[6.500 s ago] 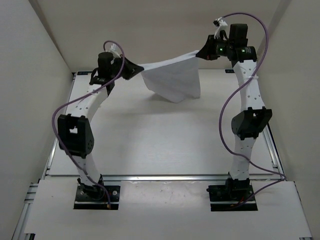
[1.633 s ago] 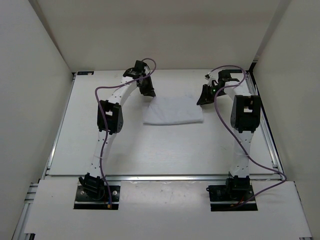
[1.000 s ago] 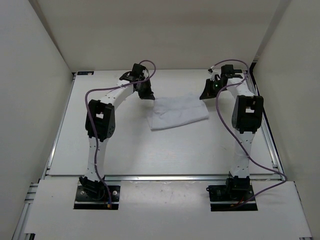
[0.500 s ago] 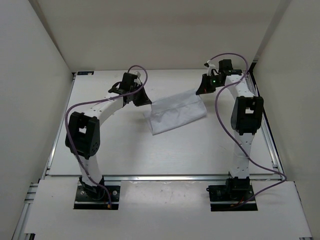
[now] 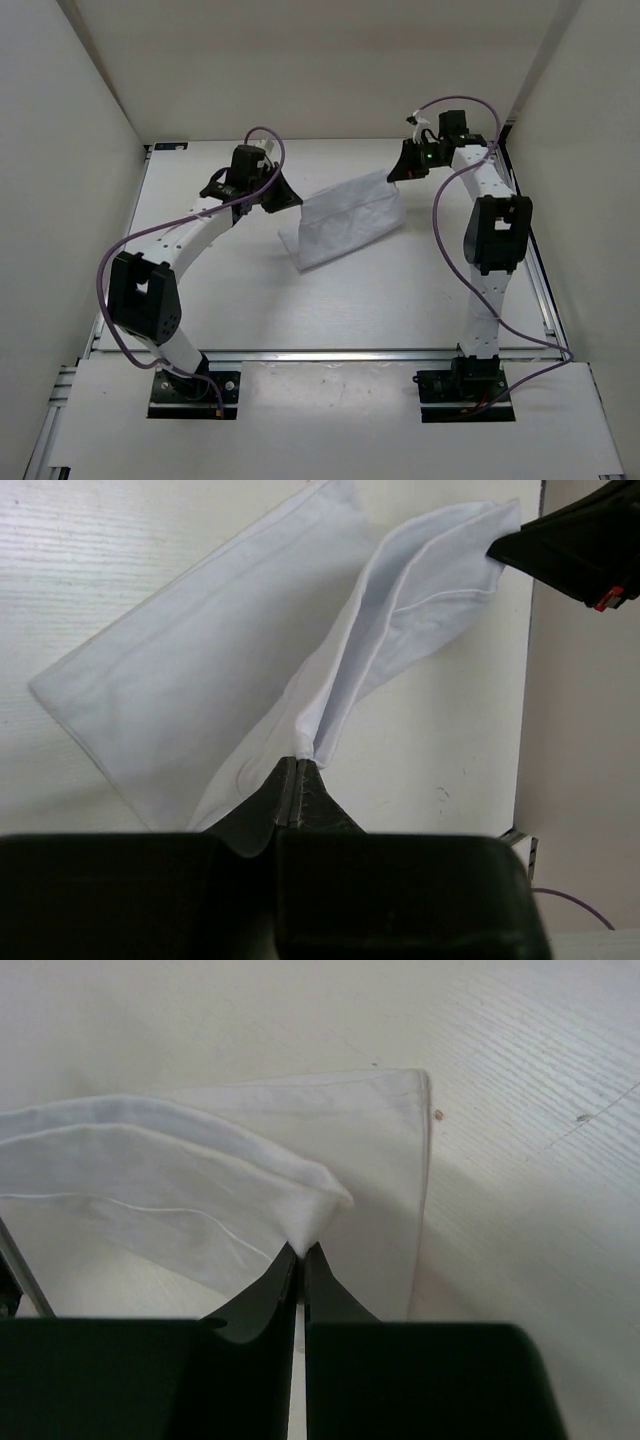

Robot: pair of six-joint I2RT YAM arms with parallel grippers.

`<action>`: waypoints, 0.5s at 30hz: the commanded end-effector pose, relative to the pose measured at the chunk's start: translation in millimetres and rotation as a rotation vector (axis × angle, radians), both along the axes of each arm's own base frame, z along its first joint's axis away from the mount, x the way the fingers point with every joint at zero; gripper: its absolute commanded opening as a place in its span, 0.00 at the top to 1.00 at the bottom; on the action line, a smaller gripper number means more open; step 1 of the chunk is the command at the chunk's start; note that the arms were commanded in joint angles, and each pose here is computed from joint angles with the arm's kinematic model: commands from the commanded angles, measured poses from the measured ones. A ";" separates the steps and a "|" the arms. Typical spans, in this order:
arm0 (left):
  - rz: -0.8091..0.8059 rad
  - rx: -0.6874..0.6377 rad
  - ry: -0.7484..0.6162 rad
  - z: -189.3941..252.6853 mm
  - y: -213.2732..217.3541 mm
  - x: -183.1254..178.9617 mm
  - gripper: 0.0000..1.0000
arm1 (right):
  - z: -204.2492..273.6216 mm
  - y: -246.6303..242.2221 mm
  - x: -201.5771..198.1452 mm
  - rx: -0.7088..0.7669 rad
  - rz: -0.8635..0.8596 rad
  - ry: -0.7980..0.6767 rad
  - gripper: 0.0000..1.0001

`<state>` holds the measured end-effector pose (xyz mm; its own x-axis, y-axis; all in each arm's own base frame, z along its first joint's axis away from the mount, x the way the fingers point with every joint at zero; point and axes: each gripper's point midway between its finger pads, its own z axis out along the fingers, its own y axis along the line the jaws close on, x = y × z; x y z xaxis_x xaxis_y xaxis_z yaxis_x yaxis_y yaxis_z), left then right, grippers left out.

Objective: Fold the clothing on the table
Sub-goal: Fold the skirt

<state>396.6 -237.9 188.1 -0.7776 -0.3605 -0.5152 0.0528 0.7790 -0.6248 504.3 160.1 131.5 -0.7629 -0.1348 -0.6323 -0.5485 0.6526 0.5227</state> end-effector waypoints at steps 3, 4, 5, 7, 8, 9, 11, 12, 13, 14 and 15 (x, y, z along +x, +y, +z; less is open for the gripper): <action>-0.014 -0.042 -0.135 66.0 5.0 12.4 1.00 | 79.9 8.5 -13.8 0.057 0.070 -0.157 1.00; -0.014 -0.044 -0.133 65.7 3.9 11.5 1.00 | 81.7 11.1 -20.3 0.062 0.084 -0.155 1.00; -0.015 -0.049 -0.126 63.9 3.8 4.7 1.00 | 79.9 13.3 -26.7 0.058 0.095 -0.145 1.00; -0.025 -0.064 -0.100 55.0 3.1 -10.4 1.00 | 76.0 11.6 -35.3 0.052 0.103 -0.133 1.00; -0.026 -0.064 -0.084 48.8 3.2 -22.2 1.00 | 75.6 10.6 -38.3 0.046 0.101 -0.130 1.00; -0.027 -0.069 -0.070 42.1 4.0 -33.6 1.00 | 70.4 7.6 -42.8 0.036 0.098 -0.120 1.00; -0.017 -0.085 -0.041 31.5 6.2 -49.3 1.00 | 64.2 6.0 -54.0 0.024 0.100 -0.104 1.00; -0.010 -0.082 -0.024 23.3 9.6 -61.0 1.00 | 64.4 4.5 -57.2 0.020 0.097 -0.103 1.00; -0.001 -0.085 0.004 12.3 13.0 -67.1 1.00 | 61.2 2.8 -63.2 0.009 0.101 -0.096 1.00; -0.007 -0.103 0.004 16.0 11.3 -74.8 1.00 | 58.6 3.1 -67.4 -0.002 0.103 -0.083 1.00; -0.004 -0.107 0.002 14.7 13.3 -82.1 1.00 | 52.5 6.8 -75.4 -0.011 0.121 -0.069 1.00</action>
